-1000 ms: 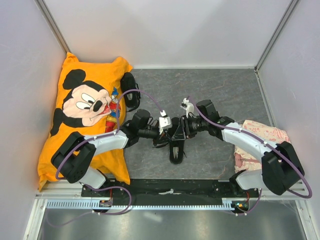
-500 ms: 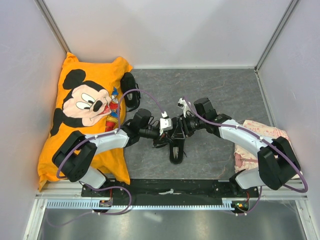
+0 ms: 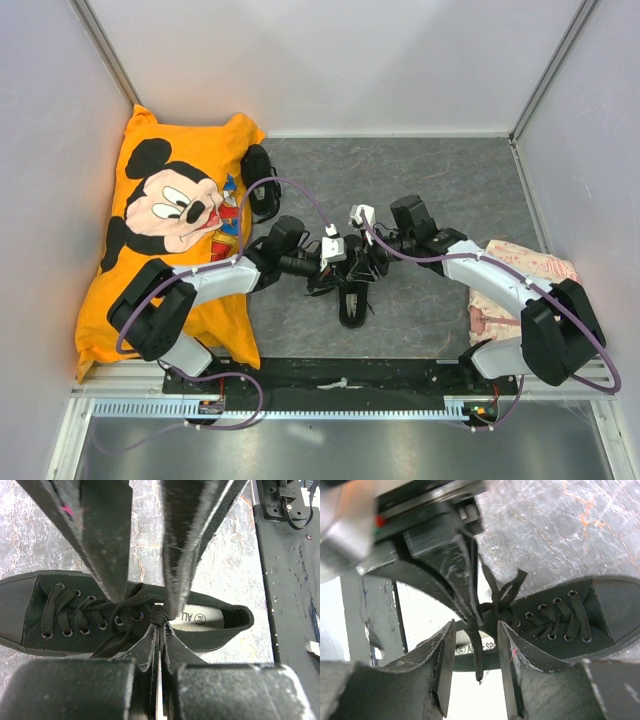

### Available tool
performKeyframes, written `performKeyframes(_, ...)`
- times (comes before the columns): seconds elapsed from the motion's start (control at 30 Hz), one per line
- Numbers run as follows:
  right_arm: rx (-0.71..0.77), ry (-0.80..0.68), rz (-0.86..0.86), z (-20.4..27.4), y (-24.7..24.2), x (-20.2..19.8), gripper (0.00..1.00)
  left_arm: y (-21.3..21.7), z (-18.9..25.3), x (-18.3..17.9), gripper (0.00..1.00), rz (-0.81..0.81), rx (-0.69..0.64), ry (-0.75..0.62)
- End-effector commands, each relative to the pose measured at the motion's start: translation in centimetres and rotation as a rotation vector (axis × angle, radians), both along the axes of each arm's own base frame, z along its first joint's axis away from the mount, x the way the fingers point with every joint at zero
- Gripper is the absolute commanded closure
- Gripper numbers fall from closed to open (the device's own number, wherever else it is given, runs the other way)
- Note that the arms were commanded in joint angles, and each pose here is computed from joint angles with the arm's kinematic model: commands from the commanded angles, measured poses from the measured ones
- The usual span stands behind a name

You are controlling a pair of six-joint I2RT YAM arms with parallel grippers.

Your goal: Tie the shoes

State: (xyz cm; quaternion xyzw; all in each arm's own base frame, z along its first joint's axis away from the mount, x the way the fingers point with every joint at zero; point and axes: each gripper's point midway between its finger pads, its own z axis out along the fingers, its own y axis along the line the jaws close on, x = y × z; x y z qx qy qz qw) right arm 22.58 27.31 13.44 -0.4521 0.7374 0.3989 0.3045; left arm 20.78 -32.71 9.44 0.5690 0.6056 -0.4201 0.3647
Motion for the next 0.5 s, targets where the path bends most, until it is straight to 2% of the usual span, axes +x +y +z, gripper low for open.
performKeyframes(0.0,0.06,-0.104,0.135,1.6,0.7,-0.4,0.55,-0.8,1.5,0.5,0.99,-0.052,-0.048,-0.058)
performKeyframes(0.23,0.049,-0.098,0.154,0.7,0.7,-0.4,0.54,-0.8,1.5,0.4,0.98,-0.061,-0.057,-0.053)
performKeyframes(0.47,0.041,-0.089,0.15,0.2,1.0,0.1,0.59,-0.8,1.6,0.3,0.98,-0.066,-0.06,-0.053)
